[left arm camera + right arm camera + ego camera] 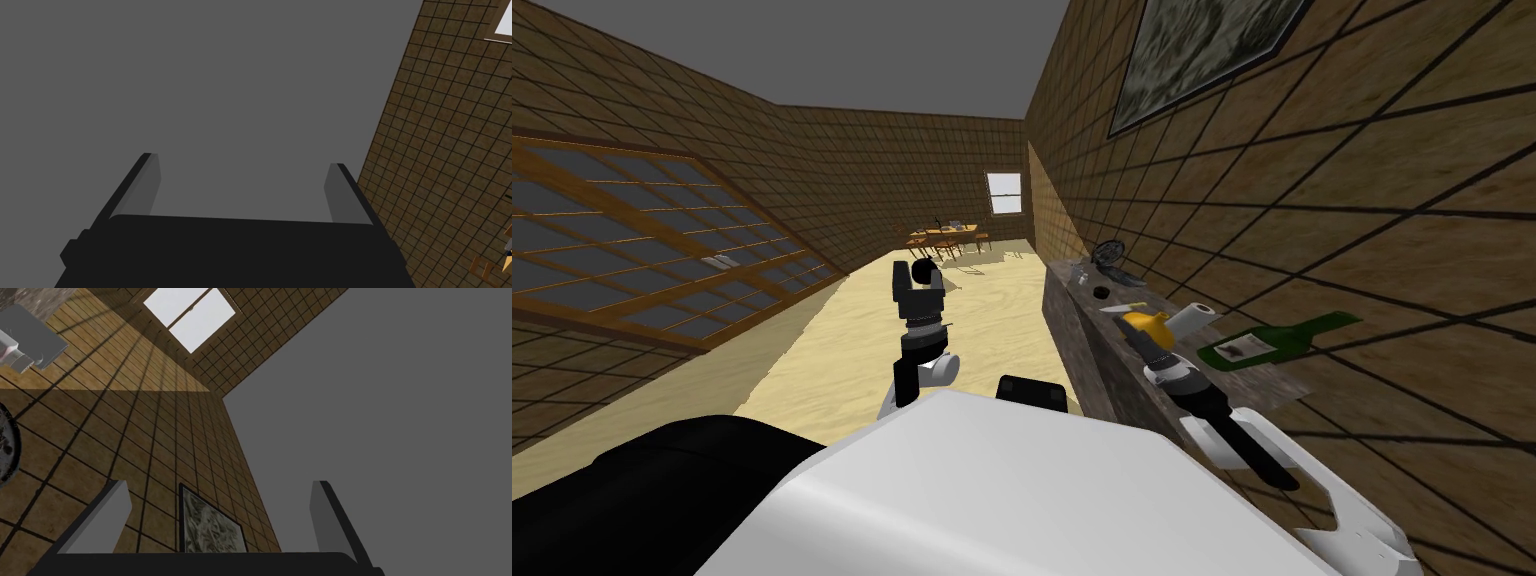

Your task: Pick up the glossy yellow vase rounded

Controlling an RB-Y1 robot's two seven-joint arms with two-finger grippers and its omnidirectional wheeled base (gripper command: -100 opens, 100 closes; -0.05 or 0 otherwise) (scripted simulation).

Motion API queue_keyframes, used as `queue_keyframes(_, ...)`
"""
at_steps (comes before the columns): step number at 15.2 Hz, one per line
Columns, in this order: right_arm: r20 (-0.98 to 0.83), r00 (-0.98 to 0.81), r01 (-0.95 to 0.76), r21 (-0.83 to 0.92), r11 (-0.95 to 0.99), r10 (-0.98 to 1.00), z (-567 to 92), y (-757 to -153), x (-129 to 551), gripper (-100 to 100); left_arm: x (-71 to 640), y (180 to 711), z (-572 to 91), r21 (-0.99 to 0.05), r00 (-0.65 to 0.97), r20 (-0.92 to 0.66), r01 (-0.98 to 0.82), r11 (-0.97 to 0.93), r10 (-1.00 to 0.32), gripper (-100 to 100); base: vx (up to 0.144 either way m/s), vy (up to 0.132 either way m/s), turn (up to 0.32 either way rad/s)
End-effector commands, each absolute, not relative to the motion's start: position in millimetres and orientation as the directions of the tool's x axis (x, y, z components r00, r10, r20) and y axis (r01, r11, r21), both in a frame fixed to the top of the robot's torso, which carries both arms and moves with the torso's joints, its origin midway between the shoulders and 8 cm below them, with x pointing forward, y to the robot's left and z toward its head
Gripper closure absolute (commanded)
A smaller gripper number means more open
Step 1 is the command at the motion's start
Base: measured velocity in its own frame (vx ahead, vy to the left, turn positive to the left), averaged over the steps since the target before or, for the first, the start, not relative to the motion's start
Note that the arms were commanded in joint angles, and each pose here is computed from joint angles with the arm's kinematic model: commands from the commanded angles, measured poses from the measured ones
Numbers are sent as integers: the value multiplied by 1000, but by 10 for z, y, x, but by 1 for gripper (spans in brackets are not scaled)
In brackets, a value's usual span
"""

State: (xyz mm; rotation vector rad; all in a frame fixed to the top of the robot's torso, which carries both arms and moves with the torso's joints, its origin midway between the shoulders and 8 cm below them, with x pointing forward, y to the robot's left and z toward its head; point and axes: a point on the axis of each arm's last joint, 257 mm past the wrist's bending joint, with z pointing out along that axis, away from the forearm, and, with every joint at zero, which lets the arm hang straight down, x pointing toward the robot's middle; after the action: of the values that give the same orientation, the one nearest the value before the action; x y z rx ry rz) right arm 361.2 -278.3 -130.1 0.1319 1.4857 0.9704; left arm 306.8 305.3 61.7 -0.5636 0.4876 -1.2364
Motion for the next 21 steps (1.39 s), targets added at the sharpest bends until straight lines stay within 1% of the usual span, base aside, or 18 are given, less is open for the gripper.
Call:
queue_keyframes(1, -795, -223, -466, 596, 654, 565, -1344, -2788, 3606, -100, 3068, 3053, 617, -640, 260, -43, 734, 226, -965, 0, 23, 7, 13)
queue_keyframes(5, -853, -278, -470, 521, 713, 441, -1597, -2910, 3536, -100, 3068, 3053, 617, -640, 260, -43, 734, 226, -965, 0, 28, 12, 28)
queue_keyframes(8, -867, -296, -482, 498, 721, 401, -1600, -2918, 3532, -100, 3068, 3053, 617, -640, 260, -43, 734, 226, -965, 0, 21, 10, 16)
queue_keyframes(9, -884, -318, -485, 463, 742, 343, -1719, -2994, 3493, -100, 3068, 3053, 617, -640, 260, -43, 734, 226, -965, 0, 21, 11, 34)
queue_keyframes(11, -891, -330, -496, 444, 746, 311, -1719, -3004, 3490, -100, 3068, 3053, 617, -640, 260, -43, 734, 226, -965, 0, 25, 12, 26)
queue_keyframes(15, -910, -380, -516, 359, 778, 167, -1937, -3193, 3401, -100, 3068, 3053, 617, -640, 260, -43, 734, 226, -965, 0, 31, 14, 29)
queue_keyframes(18, -912, -392, -532, 334, 778, 123, -1930, -3213, 3401, -100, 3068, 3053, 617, -640, 260, -43, 734, 226, -965, 0, 24, 9, 15)
queue_keyframes(19, -910, -411, -541, 297, 786, 61, -2027, -3317, 3354, -100, 3068, 3053, 617, -640, 260, -43, 734, 226, -965, 0, 22, 9, 39)
queue_keyframes(21, -908, -418, -554, 278, 784, 26, -2018, -3334, 3356, -100, 3068, 3053, 617, -640, 260, -43, 734, 226, -965, 0, 25, 9, 23)
